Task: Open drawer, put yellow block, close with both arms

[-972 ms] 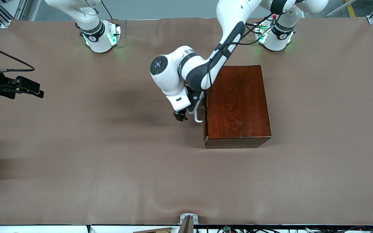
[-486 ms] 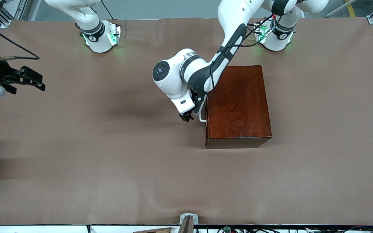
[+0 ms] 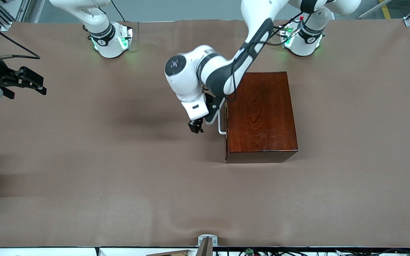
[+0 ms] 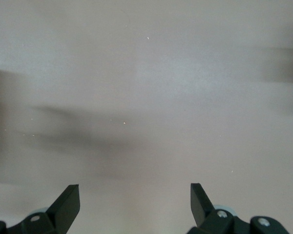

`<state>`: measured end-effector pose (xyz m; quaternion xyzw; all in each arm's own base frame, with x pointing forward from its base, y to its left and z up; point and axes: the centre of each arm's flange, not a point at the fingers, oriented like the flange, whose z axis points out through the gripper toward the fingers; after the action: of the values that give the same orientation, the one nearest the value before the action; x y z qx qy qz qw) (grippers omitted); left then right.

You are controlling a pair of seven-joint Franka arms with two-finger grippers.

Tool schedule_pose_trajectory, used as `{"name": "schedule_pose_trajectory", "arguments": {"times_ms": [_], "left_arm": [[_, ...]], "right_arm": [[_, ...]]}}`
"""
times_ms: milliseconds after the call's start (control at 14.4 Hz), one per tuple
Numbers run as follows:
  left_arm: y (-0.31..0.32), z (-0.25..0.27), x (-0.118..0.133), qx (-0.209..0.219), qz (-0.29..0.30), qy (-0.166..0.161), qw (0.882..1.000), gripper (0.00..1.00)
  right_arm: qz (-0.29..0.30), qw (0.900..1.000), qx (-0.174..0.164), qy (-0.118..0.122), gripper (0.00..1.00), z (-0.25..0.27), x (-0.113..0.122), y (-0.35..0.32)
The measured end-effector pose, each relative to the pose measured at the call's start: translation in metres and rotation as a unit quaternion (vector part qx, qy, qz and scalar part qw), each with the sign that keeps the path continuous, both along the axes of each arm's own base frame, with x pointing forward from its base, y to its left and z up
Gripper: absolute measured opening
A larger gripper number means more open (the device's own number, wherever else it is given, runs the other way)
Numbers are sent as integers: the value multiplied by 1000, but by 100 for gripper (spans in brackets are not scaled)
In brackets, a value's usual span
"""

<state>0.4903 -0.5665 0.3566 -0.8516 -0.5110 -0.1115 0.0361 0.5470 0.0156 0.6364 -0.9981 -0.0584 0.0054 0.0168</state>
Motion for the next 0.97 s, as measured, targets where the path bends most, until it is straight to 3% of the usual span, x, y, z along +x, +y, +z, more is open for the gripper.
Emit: {"name": "schedule_pose_trajectory", "arguments": {"times_ms": [208, 347, 763, 972], "left_arm": [[25, 100, 5, -23, -62, -19, 998, 100], [62, 149, 15, -12, -99, -10, 995, 100], [186, 232, 59, -3, -201, 24, 979, 100], [248, 267, 67, -9, -256, 35, 966, 100]], "right_arm": [[1, 1000, 0, -1, 100, -1, 0, -5], [1, 1000, 0, -2, 100, 0, 1, -4], [1, 1000, 0, -8, 100, 3, 1, -4], [1, 1000, 0, -11, 100, 6, 1, -4]]}}
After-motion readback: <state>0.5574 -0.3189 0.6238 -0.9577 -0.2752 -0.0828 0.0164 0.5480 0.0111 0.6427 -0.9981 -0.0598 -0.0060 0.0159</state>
